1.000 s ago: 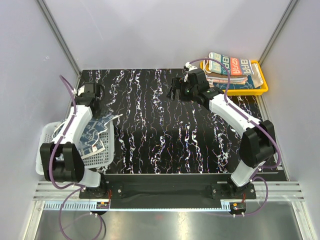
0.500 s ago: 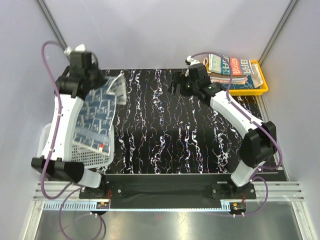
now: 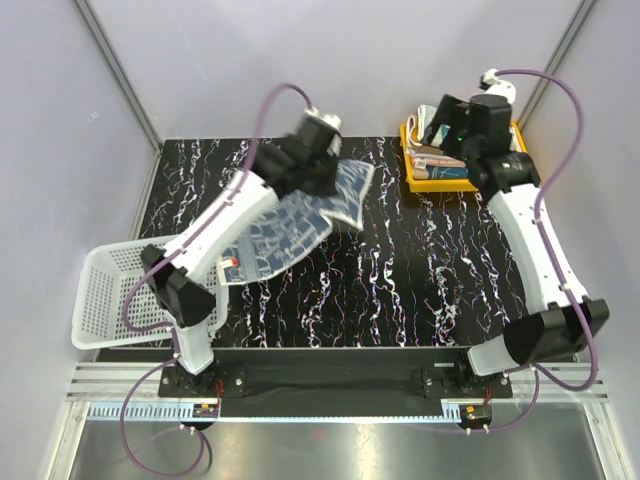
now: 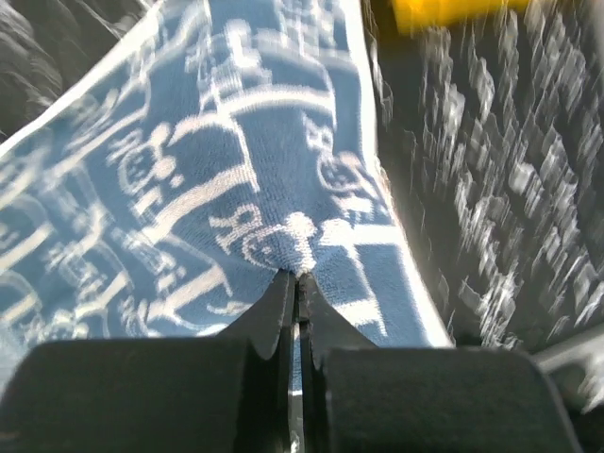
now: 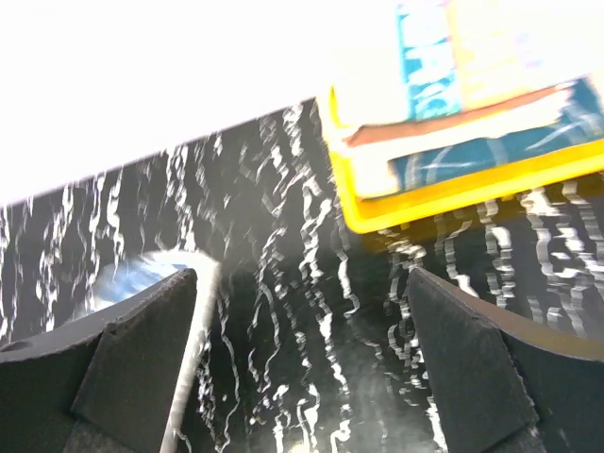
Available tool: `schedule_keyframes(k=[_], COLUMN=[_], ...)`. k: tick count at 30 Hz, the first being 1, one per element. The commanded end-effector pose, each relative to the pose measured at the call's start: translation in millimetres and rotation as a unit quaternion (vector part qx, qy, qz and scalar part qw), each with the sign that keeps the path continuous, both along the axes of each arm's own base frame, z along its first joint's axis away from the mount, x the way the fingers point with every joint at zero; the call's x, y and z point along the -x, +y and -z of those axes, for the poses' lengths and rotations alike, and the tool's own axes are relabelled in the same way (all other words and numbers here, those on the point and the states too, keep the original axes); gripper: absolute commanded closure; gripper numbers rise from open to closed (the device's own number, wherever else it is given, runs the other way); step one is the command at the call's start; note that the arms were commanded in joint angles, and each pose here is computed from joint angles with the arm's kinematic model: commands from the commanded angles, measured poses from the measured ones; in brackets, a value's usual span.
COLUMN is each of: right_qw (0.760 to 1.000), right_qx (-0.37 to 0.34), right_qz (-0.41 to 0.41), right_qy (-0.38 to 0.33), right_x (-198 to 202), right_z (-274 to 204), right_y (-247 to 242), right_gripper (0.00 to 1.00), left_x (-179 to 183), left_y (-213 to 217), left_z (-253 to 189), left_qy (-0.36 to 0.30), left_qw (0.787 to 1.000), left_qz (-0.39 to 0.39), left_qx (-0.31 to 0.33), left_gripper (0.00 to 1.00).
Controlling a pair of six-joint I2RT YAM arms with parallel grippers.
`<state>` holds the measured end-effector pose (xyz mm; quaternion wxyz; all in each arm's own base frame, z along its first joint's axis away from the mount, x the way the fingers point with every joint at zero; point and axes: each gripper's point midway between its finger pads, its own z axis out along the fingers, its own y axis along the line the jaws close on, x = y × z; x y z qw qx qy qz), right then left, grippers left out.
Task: Fold and stack the towels
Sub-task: Move the towel to the center of the board
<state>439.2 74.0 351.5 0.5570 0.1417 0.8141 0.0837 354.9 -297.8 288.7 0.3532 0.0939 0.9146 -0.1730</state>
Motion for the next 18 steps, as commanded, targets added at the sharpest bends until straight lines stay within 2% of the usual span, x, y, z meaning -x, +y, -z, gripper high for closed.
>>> schedule_keyframes(k=[1, 2, 3, 5, 6, 8, 9, 10, 12, 13, 14, 15, 16, 17, 18], right_qw=[1.000, 1.000, 1.000, 1.000, 1.000, 0.999, 0.998, 0.998, 0.997, 0.995, 0.993, 0.991, 0.984, 0.980, 0.975], right_qx=[0.009, 0.008, 0.007, -0.002, -0.004, -0.008, -0.012, -0.015, -0.019, -0.026, -0.032, -0.031, -0.036, -0.032, -0.017], right_qz=[0.009, 0.007, 0.007, -0.007, -0.010, -0.023, -0.025, -0.033, -0.047, -0.066, -0.082, -0.105, -0.139, -0.167, -0.194], right_qy=[-0.009, -0.006, 0.003, 0.013, 0.021, 0.042, 0.050, 0.056, 0.063, 0.074, 0.078, 0.082, 0.102, 0.101, 0.106], right_x=[21.3, 22.1, 21.6, 22.1, 21.6, 21.9, 22.2, 22.2, 20.7, 19.0, 16.8, 14.9, 12.6, 12.1, 11.9], right_z=[-9.8, -6.6, 4.3, 16.5, 28.8, 49.0, 56.5, 62.4, 75.4, 85.4, 90.3, 95.2, 110.5, 112.9, 119.8], right_y=[-8.9, -8.1, -7.3, -1.0, 1.0, 6.6, 8.2, 11.5, 17.3, 25.8, 33.5, 42.7, 58.2, 78.9, 91.6], right_gripper=[0.00, 0.00, 0.00, 0.00, 0.00, 0.00, 0.00, 0.00, 0.00, 0.00, 0.00, 0.00, 0.00, 0.00, 0.00], left_x=[47.8, 59.7, 80.0, 119.6, 141.0, 181.7, 199.7, 217.8, 223.1, 223.9, 211.5, 204.1, 179.9, 169.1, 163.9], left_y=[-62.6, -73.4, -76.9, -106.7, -104.1, -119.0, -113.7, -114.8, -105.2, -89.1, -77.6, -60.0, -35.8, -21.8, 2.7], left_z=[55.9, 71.8, 109.5, 140.0, 166.8, 179.6, 202.2, 195.0, 194.1, 202.8, 186.0, 185.8, 185.9, 170.6, 173.4], left_qy=[0.037, 0.049, 0.085, 0.110, 0.136, 0.143, 0.157, 0.163, 0.165, 0.169, 0.142, 0.139, 0.119, 0.115, 0.122], left_qw=[0.996, 0.994, 0.990, 0.981, 0.976, 0.967, 0.962, 0.956, 0.960, 0.964, 0.976, 0.983, 0.992, 0.993, 0.991], left_qz=[0.086, 0.098, 0.110, 0.157, 0.169, 0.211, 0.224, 0.243, 0.222, 0.202, 0.159, 0.119, 0.050, -0.009, -0.058], left_qx=[0.002, 0.001, -0.016, -0.006, -0.023, -0.006, -0.004, 0.016, 0.036, 0.027, 0.037, 0.021, 0.005, 0.025, 0.002], left_gripper=[1.00, 1.00, 1.00, 1.00, 1.00, 1.00, 0.99, 0.95, 0.85, 0.77, 0.59, 0.54, 0.52, 0.49, 0.46])
